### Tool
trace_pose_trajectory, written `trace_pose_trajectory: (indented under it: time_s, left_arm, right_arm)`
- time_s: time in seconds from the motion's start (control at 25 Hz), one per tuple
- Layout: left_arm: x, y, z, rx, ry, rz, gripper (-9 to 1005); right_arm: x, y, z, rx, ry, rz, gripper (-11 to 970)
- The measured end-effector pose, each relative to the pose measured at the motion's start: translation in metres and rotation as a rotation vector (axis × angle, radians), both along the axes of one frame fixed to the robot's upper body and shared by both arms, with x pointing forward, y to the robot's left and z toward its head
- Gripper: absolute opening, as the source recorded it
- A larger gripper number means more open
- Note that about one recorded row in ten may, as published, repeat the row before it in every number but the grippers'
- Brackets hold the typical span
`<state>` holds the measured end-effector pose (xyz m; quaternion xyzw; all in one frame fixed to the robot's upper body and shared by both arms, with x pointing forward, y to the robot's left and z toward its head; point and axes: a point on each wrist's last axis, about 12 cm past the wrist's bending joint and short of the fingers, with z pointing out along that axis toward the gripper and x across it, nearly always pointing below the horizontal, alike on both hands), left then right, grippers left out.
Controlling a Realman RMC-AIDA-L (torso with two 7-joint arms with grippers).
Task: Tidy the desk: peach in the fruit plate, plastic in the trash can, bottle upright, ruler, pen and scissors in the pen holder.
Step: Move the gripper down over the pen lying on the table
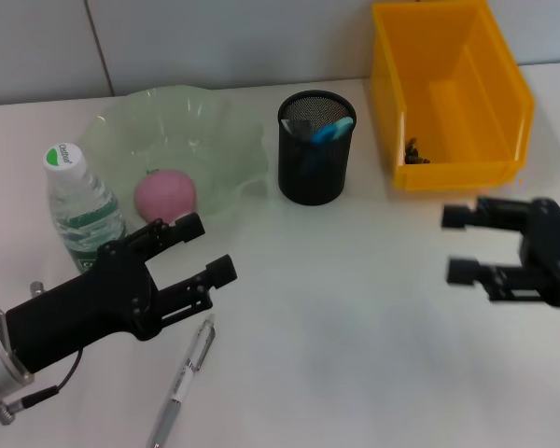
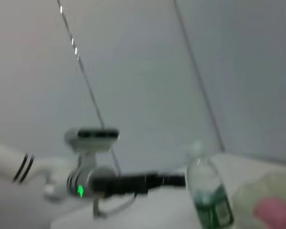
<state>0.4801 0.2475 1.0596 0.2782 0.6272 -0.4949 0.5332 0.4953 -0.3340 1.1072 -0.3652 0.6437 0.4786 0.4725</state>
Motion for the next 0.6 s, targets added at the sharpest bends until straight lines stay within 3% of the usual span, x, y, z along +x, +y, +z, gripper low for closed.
trace_pose_trajectory:
  time_s: [0.36,0.6]
  left_arm:
    - [0.007,0.001,0.013,0.125,0.085,-0.156,786]
    - [0.021,-0.005,0.043,0.367,0.173,-0.262,785]
  right_arm:
    - [-0.008,-0.015,0.000,-0.199,0.031,0.077,746]
    - [-0.001,-0.015,0.004,-0.252,0.060,0.095,746]
